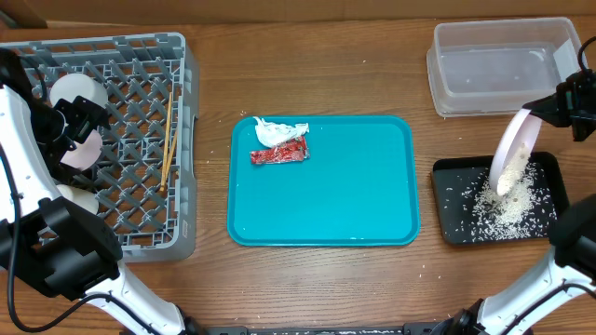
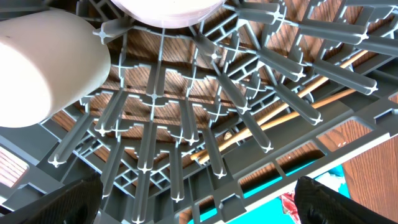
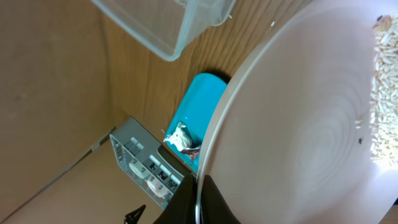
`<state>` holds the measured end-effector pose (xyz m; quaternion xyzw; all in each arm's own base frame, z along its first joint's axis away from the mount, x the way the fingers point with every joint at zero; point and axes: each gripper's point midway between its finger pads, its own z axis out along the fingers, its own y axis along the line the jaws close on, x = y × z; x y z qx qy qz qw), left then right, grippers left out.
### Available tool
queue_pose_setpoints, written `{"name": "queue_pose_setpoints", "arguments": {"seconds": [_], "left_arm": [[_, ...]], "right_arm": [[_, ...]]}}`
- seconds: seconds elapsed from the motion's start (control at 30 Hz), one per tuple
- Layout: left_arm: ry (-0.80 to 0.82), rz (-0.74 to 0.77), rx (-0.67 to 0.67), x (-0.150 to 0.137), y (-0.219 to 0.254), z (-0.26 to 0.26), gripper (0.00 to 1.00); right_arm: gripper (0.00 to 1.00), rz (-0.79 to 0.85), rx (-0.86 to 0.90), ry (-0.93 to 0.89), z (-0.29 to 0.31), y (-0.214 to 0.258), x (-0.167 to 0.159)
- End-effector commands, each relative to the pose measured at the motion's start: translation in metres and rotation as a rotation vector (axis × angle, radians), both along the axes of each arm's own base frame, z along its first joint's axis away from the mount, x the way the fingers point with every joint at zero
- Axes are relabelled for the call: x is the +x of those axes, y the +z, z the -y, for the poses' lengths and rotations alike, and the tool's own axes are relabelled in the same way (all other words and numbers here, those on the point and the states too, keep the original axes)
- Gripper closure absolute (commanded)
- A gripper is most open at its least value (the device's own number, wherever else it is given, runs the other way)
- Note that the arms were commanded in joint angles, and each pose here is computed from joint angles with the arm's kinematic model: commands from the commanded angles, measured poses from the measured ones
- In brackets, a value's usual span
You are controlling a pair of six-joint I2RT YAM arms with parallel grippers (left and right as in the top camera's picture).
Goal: Sort waste into correct bins and load items into the dishwasher
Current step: 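Tilt the plate over the black tray to dump the rice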
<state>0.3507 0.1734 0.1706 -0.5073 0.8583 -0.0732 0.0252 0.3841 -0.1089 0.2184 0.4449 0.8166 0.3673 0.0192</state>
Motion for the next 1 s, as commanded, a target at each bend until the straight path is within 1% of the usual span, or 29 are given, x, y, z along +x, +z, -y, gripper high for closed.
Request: {"name": "queue_pose_setpoints", "arguments": {"seconds": [0.0, 0.13, 0.33, 0.4, 0.43, 0.5, 0.7, 0.97], "left_arm": [[0.002, 0.016, 0.004, 0.004, 0.004, 0.002, 0.0], [0.002, 0.016, 0.004, 0.004, 0.004, 0.002, 0.0], [0.002, 0.015, 0.004, 0.004, 0.004, 0.002, 0.0], [0.002, 0.016, 0.005, 0.004, 0.004, 0.002, 0.0], [0.002, 0.016, 0.004, 0.004, 0.004, 0.002, 0.0], [0.002, 0.015, 0.004, 0.004, 0.004, 0.002, 0.0], [0.002, 0.016, 0.004, 0.004, 0.004, 0.002, 0.0], [0.002, 0.016, 0.004, 0.004, 0.004, 0.002, 0.0]], "right_arm": [[0.96, 0.084, -0.027, 0.01, 0.001, 0.024, -0.008], [0.96, 0.088, -0.027, 0.039, -0.001, 0.018, -0.01], [0.96, 0.094, 0.116, 0.049, -0.018, 0.008, -0.013], [0.96, 0.084, 0.139, 0.039, -0.017, 0.004, -0.015], [0.96, 0.099, 0.149, 0.043, -0.017, 0.005, -0.015], [0.96, 0.188, 0.171, 0.068, -0.017, 0.014, -0.012], [0.96, 0.205, 0.179, 0.023, -0.001, 0.016, -0.015], [0.96, 0.21, 0.183, 0.021, -0.002, 0.017, -0.015]]}}
